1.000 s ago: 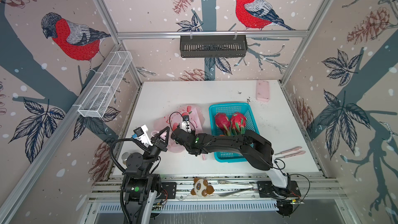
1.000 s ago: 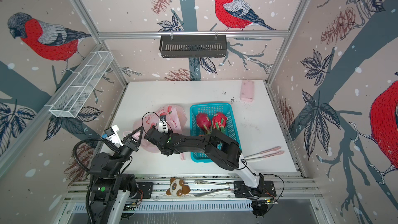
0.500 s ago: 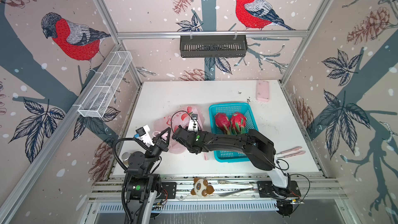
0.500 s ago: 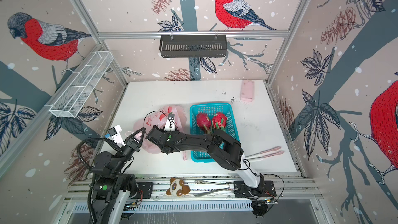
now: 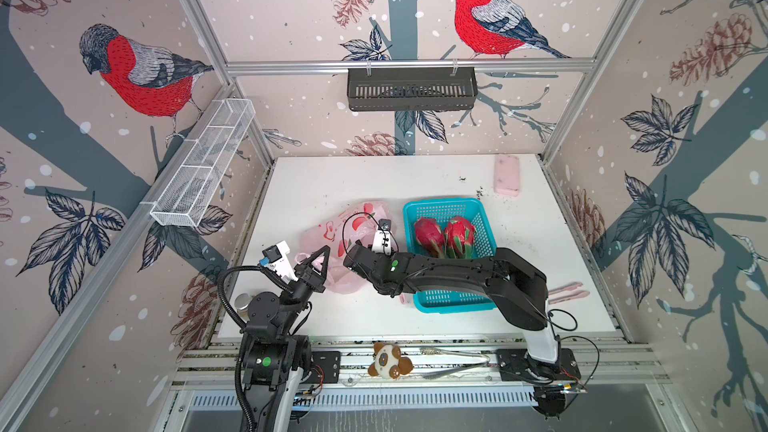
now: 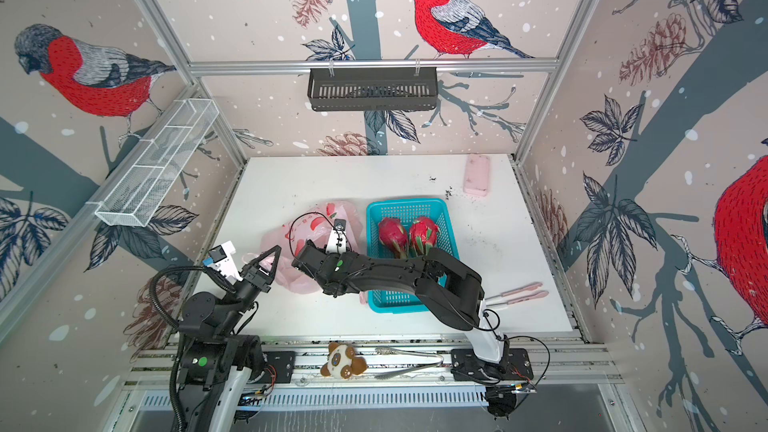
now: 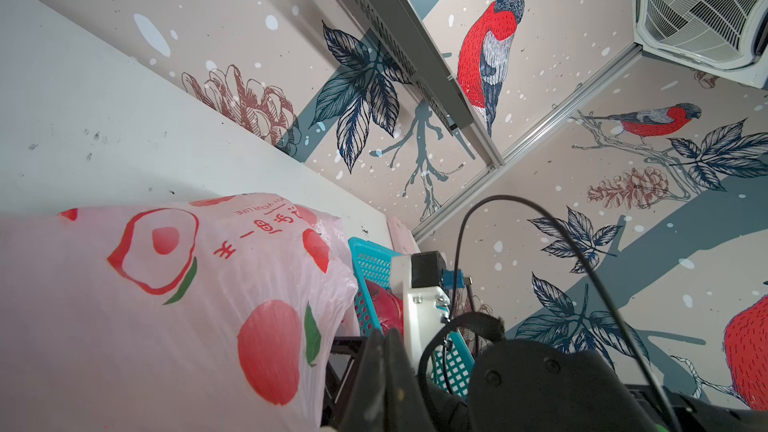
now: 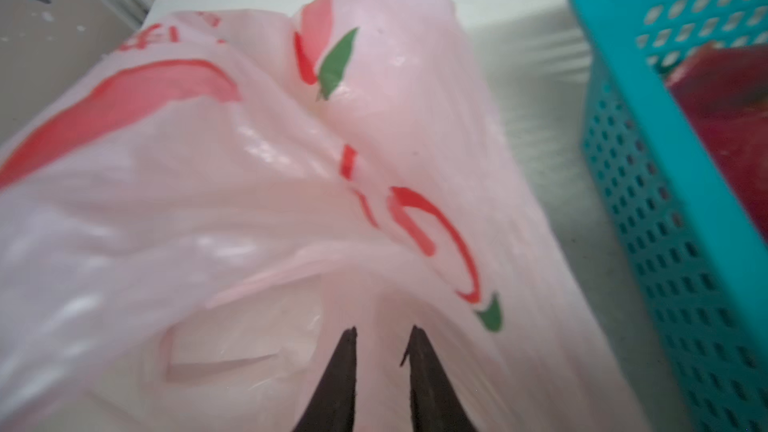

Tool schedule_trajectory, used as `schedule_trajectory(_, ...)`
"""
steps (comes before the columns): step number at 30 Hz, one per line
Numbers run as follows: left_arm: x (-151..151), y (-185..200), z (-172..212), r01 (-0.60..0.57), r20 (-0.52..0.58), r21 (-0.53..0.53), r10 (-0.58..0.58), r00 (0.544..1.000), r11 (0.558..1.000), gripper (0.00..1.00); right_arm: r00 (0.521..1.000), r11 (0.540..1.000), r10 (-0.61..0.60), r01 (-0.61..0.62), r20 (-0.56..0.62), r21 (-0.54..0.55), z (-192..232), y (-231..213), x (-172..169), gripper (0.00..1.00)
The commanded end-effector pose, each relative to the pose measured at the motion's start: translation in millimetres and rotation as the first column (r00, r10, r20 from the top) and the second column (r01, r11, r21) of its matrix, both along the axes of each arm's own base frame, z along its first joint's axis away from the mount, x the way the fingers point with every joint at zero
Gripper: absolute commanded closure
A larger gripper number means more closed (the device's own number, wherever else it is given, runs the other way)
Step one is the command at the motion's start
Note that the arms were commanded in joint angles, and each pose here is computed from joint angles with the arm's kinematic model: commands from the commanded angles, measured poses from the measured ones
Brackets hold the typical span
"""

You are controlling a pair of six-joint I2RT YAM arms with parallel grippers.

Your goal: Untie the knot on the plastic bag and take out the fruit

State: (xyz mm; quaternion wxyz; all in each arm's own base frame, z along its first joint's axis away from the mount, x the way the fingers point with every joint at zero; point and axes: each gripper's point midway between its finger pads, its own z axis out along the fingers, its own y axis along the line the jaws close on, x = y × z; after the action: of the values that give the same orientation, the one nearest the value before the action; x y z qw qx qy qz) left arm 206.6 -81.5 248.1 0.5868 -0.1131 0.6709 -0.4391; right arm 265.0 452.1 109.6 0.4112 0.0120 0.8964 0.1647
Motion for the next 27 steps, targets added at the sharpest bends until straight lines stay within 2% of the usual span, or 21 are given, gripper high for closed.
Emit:
schedule_trajectory(1, -3.6, -3.1, 12.5, 0.024, 0.038, -0.025, -0.023, 0.999, 0.999, 1.0, 0.989, 0.985, 0.143, -0.144, 0.022, 0.092, 15.9, 38.5, -6.2, 0.76)
schedule_trajectory(5, -5.6, -6.2, 13.3, 0.047, 0.034, -0.04, -0.045, 0.998, 0.998, 1.0, 0.975, 0.965, 0.222, -0.222, 0.02, 0.138, 13.2, 65.8, -3.1, 0.76)
schedule_trajectory(9, -8.3, -9.4, 17.5, 0.072, 0.037, -0.063, -0.07, 0.997, 0.995, 1.0, 0.979, 0.966, 0.204, -0.204, 0.015, 0.156, -0.1, 80.7, 11.4, 0.76)
schedule_trajectory(14, -14.9, -12.3, 29.3, 0.097, 0.051, -0.074, -0.093, 0.994, 0.993, 1.0, 0.998, 0.988, 0.054, -0.06, 0.045, 0.145, -8.9, 67.3, 33.3, 0.76)
schedule_trajectory(17, -19.1, -13.2, 35.5, 0.103, 0.056, -0.068, -0.099, 0.994, 0.992, 1.0, 0.997, 0.993, -0.054, 0.048, 0.052, 0.103, -8.9, 46.8, 39.5, 0.76)
schedule_trajectory(22, -19.9, -12.3, 37.8, 0.096, 0.062, -0.06, -0.093, 0.994, 0.994, 1.0, 0.98, 0.981, -0.192, 0.191, 0.049, 0.029, -11.5, 7.5, 40.3, 0.74)
schedule_trajectory(27, -18.5, -13.5, 32.1, 0.102, 0.047, -0.06, -0.1, 0.994, 0.993, 1.0, 0.964, 0.964, -0.265, 0.264, 0.035, 0.008, -18.3, -17.2, 42.6, 0.71)
